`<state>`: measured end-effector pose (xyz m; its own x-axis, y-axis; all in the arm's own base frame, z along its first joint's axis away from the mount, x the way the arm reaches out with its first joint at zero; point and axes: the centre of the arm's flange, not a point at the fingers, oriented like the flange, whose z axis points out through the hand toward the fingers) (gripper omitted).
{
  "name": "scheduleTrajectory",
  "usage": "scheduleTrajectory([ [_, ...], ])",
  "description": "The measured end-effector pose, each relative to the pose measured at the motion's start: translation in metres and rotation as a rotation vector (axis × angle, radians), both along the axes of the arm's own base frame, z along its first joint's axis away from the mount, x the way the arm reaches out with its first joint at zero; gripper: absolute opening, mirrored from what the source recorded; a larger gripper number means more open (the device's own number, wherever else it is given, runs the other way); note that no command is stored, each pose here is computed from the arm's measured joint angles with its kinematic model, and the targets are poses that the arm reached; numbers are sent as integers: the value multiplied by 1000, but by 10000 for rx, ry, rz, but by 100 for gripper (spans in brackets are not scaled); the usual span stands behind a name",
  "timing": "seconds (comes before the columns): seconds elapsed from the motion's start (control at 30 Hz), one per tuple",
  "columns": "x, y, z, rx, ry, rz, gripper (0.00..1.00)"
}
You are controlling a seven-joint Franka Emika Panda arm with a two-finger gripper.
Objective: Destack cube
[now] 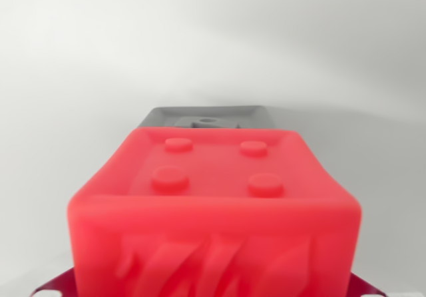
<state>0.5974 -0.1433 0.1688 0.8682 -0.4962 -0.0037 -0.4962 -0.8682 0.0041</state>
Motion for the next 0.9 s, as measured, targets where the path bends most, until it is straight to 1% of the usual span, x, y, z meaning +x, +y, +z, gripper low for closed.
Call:
scheduleTrajectory([
  [0.2,0,0,0,0,-1,0,0],
  [0.4,1,0,5,-3,-26,-1,0],
  [0.53,1,0,10,-1,-34,-1,0],
  [0.73,1,0,17,7,-25,-2,0],
  [0.9,1,0,26,8,-46,-4,0],
])
